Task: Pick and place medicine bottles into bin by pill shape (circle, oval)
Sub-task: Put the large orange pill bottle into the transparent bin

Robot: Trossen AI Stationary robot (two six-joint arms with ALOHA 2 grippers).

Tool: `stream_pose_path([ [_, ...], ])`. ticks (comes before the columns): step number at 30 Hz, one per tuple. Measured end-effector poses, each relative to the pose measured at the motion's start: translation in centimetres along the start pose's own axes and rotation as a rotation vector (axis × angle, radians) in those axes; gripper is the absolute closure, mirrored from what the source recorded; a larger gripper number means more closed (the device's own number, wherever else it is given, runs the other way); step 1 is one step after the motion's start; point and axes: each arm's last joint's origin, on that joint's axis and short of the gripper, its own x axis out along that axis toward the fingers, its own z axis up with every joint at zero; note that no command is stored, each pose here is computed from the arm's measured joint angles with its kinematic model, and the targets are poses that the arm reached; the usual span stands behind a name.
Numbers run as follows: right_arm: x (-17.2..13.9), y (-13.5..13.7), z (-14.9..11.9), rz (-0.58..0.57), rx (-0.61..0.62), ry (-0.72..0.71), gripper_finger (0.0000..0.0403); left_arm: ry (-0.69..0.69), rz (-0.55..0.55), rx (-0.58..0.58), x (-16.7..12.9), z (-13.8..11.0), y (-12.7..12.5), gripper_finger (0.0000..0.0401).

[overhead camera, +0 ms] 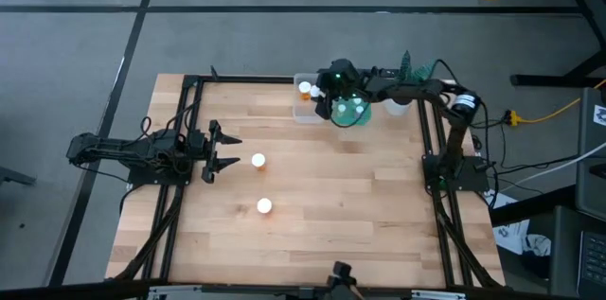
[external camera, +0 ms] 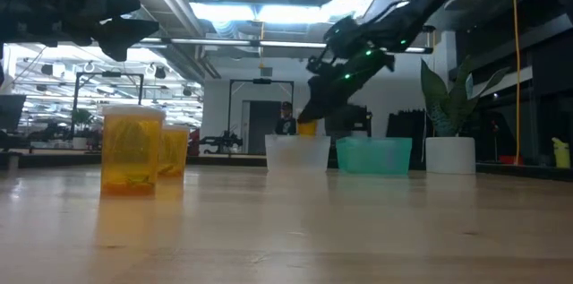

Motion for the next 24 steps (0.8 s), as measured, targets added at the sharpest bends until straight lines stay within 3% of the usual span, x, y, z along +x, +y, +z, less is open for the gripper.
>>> stream_pose_path([
  [9, 3.2, 0.0, 0.8, 0.125, 0.011, 0.071, 0.0211, 0.0, 0.0, -0.006, 0.0, 0.0, 0.0, 0.0147],
  [24, 4.9, 1.1, -0.1, 0.155, 0.003, 0.098, 0.0195, 0.0, 0.0, -0.007, 0.0, 0.0, 0.0, 0.0147],
])
